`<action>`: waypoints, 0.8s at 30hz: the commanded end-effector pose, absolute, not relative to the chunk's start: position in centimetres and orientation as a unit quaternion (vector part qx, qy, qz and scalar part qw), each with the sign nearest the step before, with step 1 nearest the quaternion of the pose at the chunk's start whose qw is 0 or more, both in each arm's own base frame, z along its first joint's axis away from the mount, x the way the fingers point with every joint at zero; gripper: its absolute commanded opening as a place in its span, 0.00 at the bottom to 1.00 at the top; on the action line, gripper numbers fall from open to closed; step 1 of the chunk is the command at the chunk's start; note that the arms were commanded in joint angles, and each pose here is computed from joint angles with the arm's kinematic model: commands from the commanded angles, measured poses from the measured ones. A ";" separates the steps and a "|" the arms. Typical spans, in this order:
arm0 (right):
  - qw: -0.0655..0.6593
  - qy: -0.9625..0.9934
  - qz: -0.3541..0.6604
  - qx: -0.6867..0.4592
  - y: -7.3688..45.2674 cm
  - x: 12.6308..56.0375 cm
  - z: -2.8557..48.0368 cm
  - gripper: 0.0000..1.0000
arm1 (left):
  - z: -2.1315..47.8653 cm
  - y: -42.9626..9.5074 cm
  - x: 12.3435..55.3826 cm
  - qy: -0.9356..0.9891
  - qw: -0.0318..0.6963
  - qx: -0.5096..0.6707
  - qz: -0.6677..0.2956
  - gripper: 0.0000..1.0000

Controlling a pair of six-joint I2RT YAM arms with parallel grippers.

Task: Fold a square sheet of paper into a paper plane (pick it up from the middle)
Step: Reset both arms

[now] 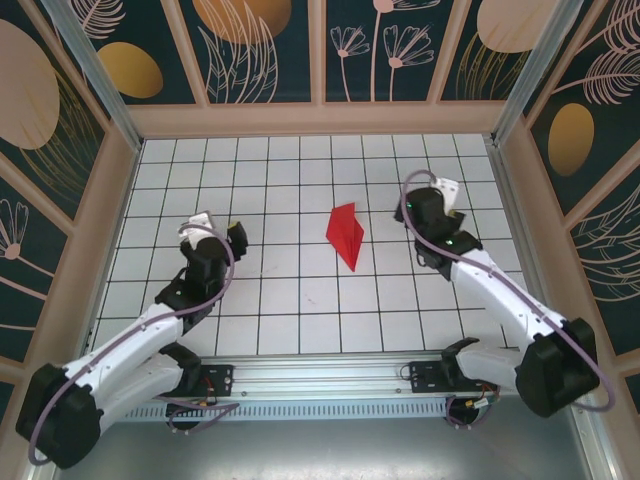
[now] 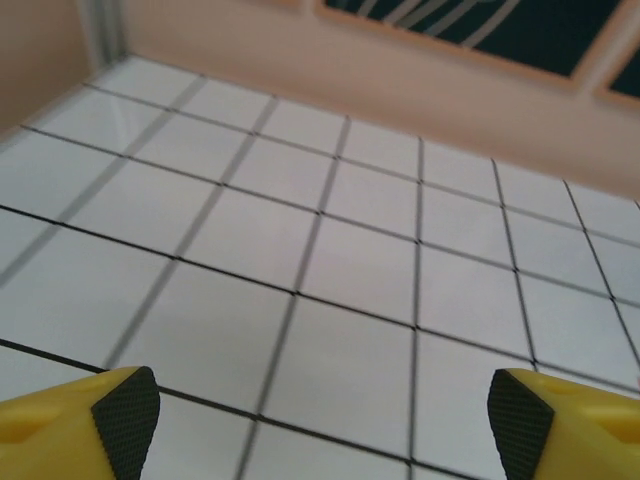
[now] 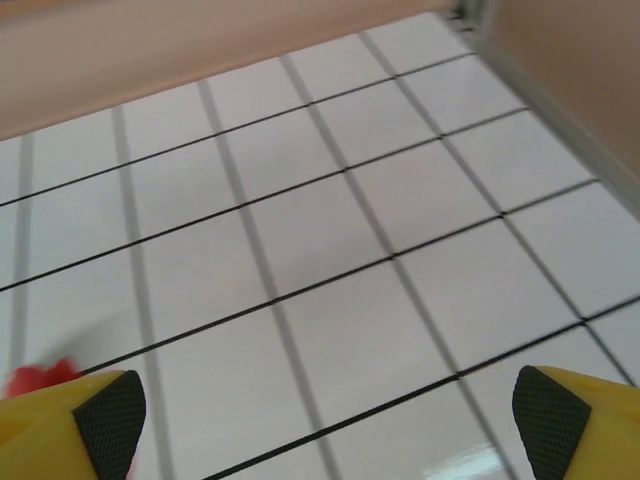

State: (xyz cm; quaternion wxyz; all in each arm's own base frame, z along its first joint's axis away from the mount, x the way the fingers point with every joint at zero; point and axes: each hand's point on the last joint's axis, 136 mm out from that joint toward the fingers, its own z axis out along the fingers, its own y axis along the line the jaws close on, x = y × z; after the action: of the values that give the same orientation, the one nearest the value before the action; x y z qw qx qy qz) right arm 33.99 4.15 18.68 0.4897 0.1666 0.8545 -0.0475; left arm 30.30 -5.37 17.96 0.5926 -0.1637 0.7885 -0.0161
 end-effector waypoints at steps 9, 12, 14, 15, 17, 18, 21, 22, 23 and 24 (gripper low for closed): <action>0.592 0.797 -0.034 0.117 -1.0 36.3 13.9 0.98 | 16.9 0.6 31.5 0.737 0.648 -0.126 0.147 0.99; 0.621 0.778 -0.007 0.095 -0.3 36.5 13.5 0.98 | 15.2 1.3 32.3 0.736 0.656 -0.128 0.110 0.99; 0.625 0.777 -0.006 0.075 0.1 36.9 12.9 0.98 | 15.3 1.0 32.9 0.730 0.666 -0.109 0.109 0.98; 0.619 0.783 -0.001 0.056 0.6 37.5 12.8 0.97 | 15.8 0.8 33.1 0.719 0.680 -0.099 0.103 0.99; 0.628 0.777 0.003 0.031 1.2 38.0 13.0 0.97 | 16.8 1.3 33.3 0.692 0.709 -0.104 0.090 0.98; 0.627 0.779 0.001 0.018 1.4 38.3 13.0 0.97 | 17.2 1.3 33.6 0.683 0.720 -0.096 0.082 0.99; 0.636 0.771 0.004 -0.009 1.8 38.9 12.7 0.97 | 16.2 1.3 35.3 0.690 0.714 -0.080 0.088 0.98; 0.626 0.780 0.009 0.000 1.4 39.1 12.5 0.97 | 16.1 1.8 35.3 0.688 0.715 -0.091 0.089 0.98; 0.632 0.775 0.023 0.000 1.2 39.0 12.6 0.97 | 15.7 2.2 35.1 0.694 0.710 -0.098 0.073 0.99; 0.636 0.771 0.026 0.013 0.6 38.8 12.7 0.97 | 15.7 2.3 34.9 0.690 0.714 -0.097 0.061 0.98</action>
State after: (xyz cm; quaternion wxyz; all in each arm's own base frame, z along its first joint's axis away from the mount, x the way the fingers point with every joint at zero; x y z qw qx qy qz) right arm 37.93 0.68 9.65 0.5852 0.0268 0.8105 0.0019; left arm 34.50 2.57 11.97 0.6524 -0.0986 0.7439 0.1064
